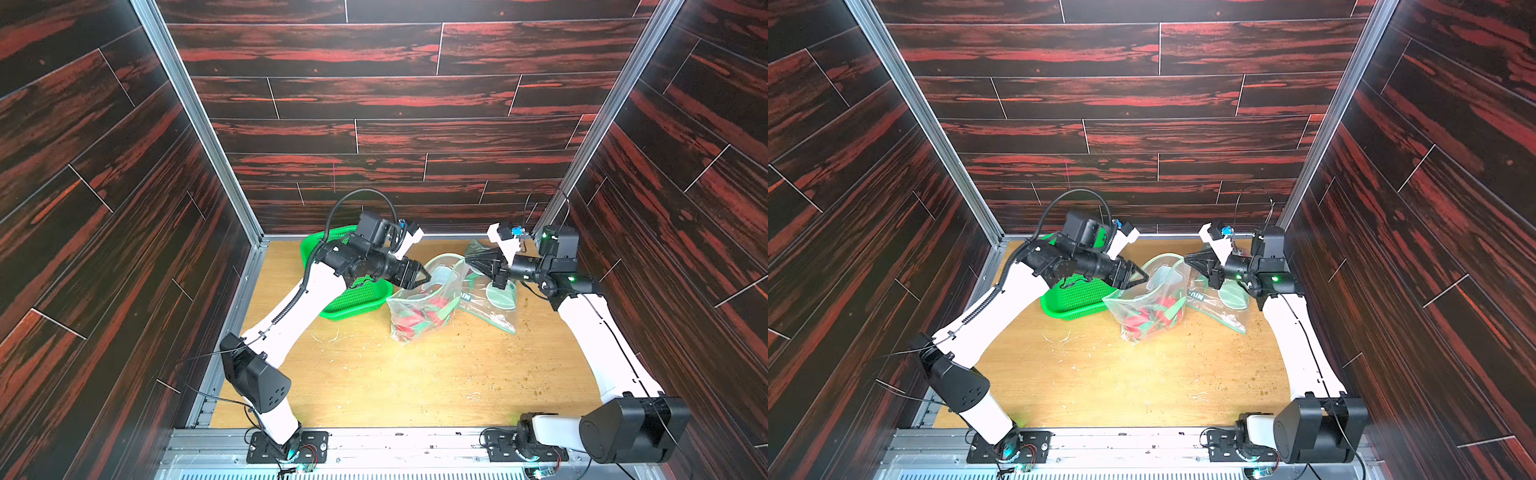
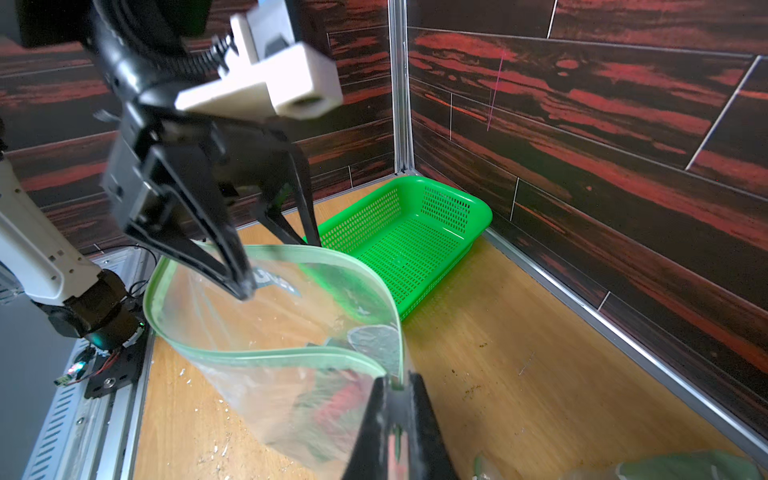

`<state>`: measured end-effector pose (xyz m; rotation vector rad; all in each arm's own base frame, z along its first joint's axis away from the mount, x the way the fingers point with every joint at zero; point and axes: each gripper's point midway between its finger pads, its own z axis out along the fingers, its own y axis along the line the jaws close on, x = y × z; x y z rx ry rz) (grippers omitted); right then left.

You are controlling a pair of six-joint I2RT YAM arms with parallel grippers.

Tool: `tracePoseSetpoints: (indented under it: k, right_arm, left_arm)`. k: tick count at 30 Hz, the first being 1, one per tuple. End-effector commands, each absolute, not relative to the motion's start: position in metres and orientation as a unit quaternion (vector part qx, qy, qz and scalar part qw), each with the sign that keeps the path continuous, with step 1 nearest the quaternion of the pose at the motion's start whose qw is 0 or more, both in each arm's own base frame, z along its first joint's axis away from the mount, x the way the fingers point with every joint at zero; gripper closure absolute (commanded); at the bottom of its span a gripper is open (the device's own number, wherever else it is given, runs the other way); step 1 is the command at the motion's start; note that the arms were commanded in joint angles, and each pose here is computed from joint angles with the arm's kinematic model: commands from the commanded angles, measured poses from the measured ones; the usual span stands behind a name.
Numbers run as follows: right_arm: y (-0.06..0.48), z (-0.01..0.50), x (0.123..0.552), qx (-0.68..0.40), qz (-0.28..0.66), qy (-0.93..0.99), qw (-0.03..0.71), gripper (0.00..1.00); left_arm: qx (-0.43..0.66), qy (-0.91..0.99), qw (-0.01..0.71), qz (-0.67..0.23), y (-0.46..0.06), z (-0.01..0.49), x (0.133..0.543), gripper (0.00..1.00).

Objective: Open the zip-top bag and take out the dragon fruit
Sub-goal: Adjust the zipper food storage bag at the center of the board.

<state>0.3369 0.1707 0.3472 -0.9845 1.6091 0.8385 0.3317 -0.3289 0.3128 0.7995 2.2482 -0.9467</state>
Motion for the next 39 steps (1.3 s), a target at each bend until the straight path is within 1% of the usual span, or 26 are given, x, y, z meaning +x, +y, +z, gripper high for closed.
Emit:
tracePoseSetpoints:
  k: [1,2,3,4,6,8,12,15,18,22,24,28,30,35,39]
  right_arm:
    - [0.176,0.361,0.334,-0.407,0.364,0.657,0.52,1.0]
    - [0.176,0.364,0.335,-0.4,0.365,0.661,0.519,1.0]
    - [0.174,0.368,0.338,-0.383,0.367,0.671,0.518,0.95]
    - [0.172,0.371,0.342,-0.36,0.369,0.684,0.516,0.87]
    - [0.166,0.378,0.353,-0.294,0.376,0.719,0.505,0.73]
    - [0.162,0.384,0.359,-0.236,0.396,0.747,0.479,0.66]
    - [0.162,0.389,0.355,-0.154,0.436,0.789,0.405,0.66]
    - [0.159,0.389,0.347,-0.097,0.451,0.806,0.37,0.66]
    - [0.154,0.39,0.338,-0.046,0.458,0.813,0.355,0.66]
    - [0.152,0.389,0.322,-0.004,0.455,0.823,0.341,0.64]
    - [0.154,0.384,0.312,0.014,0.451,0.833,0.322,0.65]
    - [0.172,0.372,0.294,0.019,0.438,0.852,0.286,0.58]
    - [0.182,0.366,0.285,0.023,0.433,0.859,0.273,0.56]
    - [0.215,0.361,0.257,-0.007,0.418,0.873,0.251,0.5]
    - [0.225,0.354,0.245,0.005,0.423,0.872,0.246,0.46]
  left_arm:
    - [0.284,0.853,0.296,-0.321,-0.323,0.31,0.342,0.64]
    - [0.281,0.854,0.295,-0.325,-0.324,0.311,0.343,0.75]
    - [0.272,0.853,0.297,-0.331,-0.326,0.312,0.346,0.91]
    - [0.262,0.852,0.301,-0.339,-0.328,0.316,0.347,1.0]
    - [0.241,0.849,0.317,-0.348,-0.331,0.324,0.352,1.0]
    - [0.211,0.848,0.338,-0.35,-0.332,0.332,0.358,1.0]
    - [0.152,0.837,0.375,-0.369,-0.339,0.35,0.367,1.0]
    - [0.128,0.835,0.39,-0.367,-0.343,0.357,0.37,1.0]
    - [0.106,0.834,0.395,-0.37,-0.349,0.358,0.375,1.0]
    - [0.074,0.835,0.401,-0.369,-0.351,0.359,0.385,1.0]
    - [0.059,0.834,0.406,-0.37,-0.351,0.363,0.389,1.0]
    - [0.035,0.825,0.418,-0.378,-0.355,0.373,0.395,1.0]
    - [0.034,0.829,0.413,-0.375,-0.361,0.366,0.401,1.0]
    - [0.026,0.83,0.416,-0.371,-0.362,0.362,0.407,1.0]
    - [0.02,0.83,0.417,-0.369,-0.363,0.359,0.411,1.0]
